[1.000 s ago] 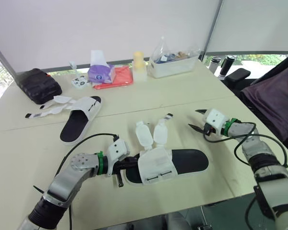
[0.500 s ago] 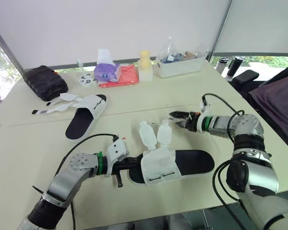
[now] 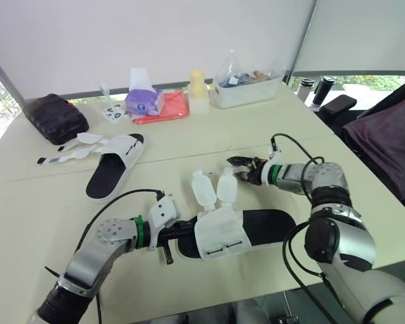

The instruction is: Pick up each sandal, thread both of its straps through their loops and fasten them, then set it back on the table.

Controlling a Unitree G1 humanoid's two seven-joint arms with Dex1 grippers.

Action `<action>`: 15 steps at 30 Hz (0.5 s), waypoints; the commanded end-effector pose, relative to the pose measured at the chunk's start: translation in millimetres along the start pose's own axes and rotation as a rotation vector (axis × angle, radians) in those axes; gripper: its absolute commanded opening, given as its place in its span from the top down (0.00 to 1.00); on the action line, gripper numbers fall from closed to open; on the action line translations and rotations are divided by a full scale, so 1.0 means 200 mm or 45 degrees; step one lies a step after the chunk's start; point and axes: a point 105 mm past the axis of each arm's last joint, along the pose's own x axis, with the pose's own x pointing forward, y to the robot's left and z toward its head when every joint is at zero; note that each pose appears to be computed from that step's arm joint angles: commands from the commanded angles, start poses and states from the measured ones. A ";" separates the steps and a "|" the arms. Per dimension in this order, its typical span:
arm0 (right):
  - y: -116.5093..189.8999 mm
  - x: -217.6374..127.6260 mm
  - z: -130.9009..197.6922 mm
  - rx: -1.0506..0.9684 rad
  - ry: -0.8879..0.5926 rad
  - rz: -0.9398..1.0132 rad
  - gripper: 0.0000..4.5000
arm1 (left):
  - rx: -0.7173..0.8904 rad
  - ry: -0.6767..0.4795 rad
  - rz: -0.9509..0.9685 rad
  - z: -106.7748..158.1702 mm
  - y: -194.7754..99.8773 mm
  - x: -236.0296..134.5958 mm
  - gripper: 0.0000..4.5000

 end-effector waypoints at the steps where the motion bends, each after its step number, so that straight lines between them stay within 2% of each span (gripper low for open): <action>1: 0.08 0.00 0.08 -0.038 -0.083 0.063 0.63 | 0.021 0.010 0.001 0.00 0.01 -0.01 0.97; 4: 0.12 -0.01 0.11 -0.100 -0.111 0.095 0.99 | 0.020 0.013 0.011 0.00 0.01 -0.02 0.97; 8: 0.17 -0.03 0.14 -0.188 -0.121 0.144 0.99 | 0.016 0.014 0.004 0.00 0.00 -0.01 0.97; 12: 0.28 -0.07 0.14 -0.508 -0.151 0.265 0.99 | 0.019 0.006 -0.014 0.00 -0.02 0.00 0.97; 14: 0.43 -0.15 0.11 -0.949 -0.262 0.405 0.99 | 0.026 0.006 -0.020 0.00 -0.02 0.01 0.97; 15: 0.48 -0.23 0.03 -1.373 -0.328 0.483 0.99 | 0.030 0.009 -0.026 0.00 -0.01 0.01 0.97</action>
